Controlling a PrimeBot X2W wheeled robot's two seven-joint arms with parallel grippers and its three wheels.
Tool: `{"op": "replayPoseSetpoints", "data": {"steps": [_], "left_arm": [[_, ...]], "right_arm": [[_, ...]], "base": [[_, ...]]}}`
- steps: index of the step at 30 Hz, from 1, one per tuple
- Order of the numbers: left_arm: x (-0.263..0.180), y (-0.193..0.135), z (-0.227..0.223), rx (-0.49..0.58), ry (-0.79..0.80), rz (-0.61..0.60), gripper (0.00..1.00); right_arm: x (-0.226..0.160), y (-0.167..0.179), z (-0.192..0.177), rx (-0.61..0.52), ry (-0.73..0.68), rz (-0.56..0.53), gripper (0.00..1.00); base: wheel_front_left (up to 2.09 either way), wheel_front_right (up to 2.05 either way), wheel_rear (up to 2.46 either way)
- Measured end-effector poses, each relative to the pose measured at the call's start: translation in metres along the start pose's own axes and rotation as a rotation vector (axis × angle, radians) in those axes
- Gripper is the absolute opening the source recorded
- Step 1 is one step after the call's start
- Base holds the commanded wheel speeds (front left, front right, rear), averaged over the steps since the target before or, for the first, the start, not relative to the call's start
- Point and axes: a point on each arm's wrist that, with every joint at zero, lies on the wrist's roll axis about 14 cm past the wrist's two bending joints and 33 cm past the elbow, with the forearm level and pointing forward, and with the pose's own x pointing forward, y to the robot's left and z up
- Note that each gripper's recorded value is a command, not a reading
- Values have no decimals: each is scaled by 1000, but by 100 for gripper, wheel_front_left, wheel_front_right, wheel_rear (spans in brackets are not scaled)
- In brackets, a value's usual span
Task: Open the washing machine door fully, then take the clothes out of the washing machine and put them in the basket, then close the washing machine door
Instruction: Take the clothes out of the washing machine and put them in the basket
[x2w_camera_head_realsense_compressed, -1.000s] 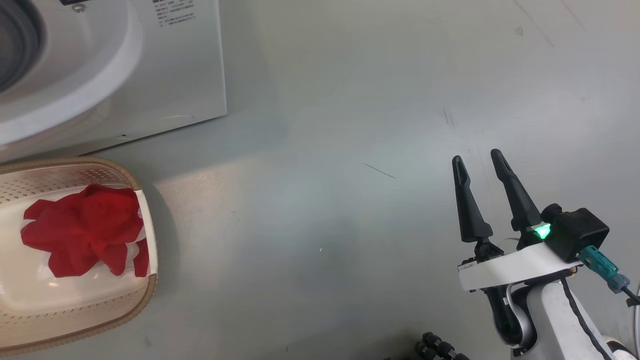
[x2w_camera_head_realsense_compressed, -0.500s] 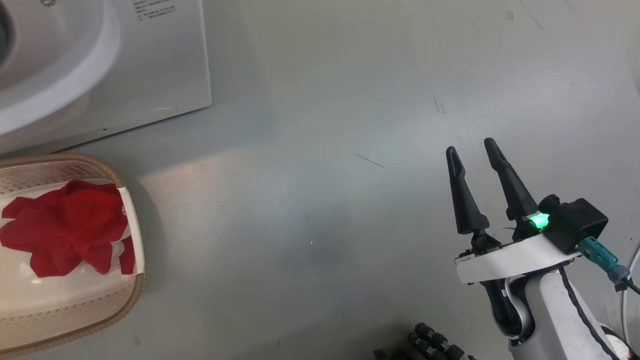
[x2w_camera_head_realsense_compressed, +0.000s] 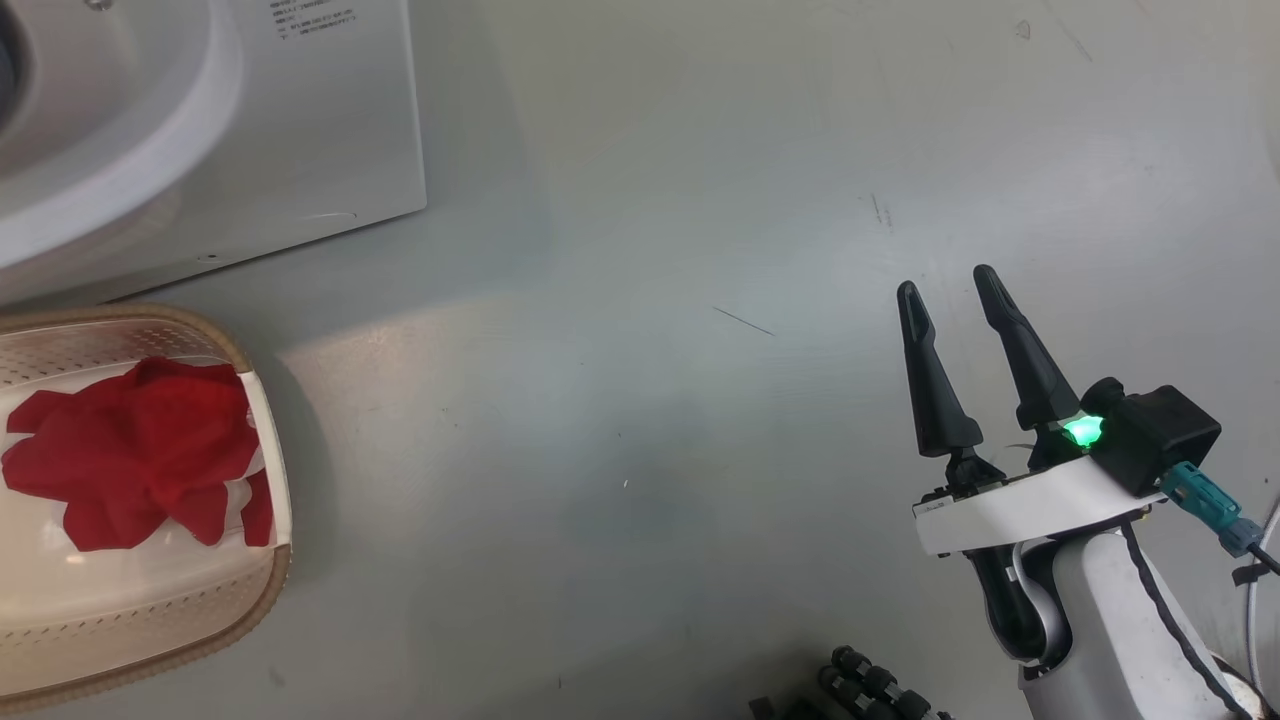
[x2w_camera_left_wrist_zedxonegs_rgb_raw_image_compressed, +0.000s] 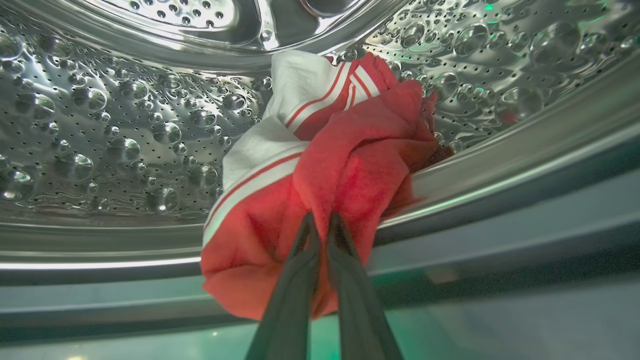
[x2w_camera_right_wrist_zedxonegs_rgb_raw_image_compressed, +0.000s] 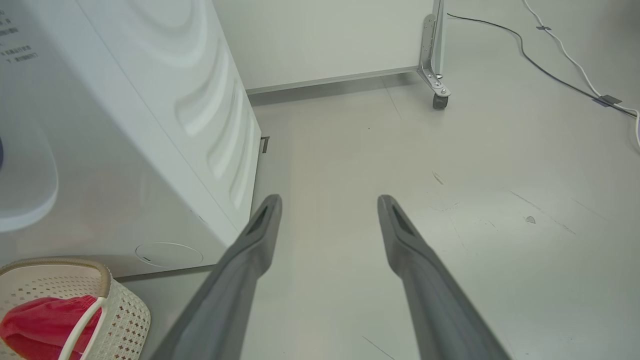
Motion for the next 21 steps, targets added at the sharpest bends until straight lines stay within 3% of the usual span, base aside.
{"op": "replayPoseSetpoints", "data": {"steps": [21], "left_arm": [[-45,-11,10,-15,-143,-37,0]], "right_arm": [[2,10,21,-18,-64,50,100]], "base": [[0,0,0]]}}
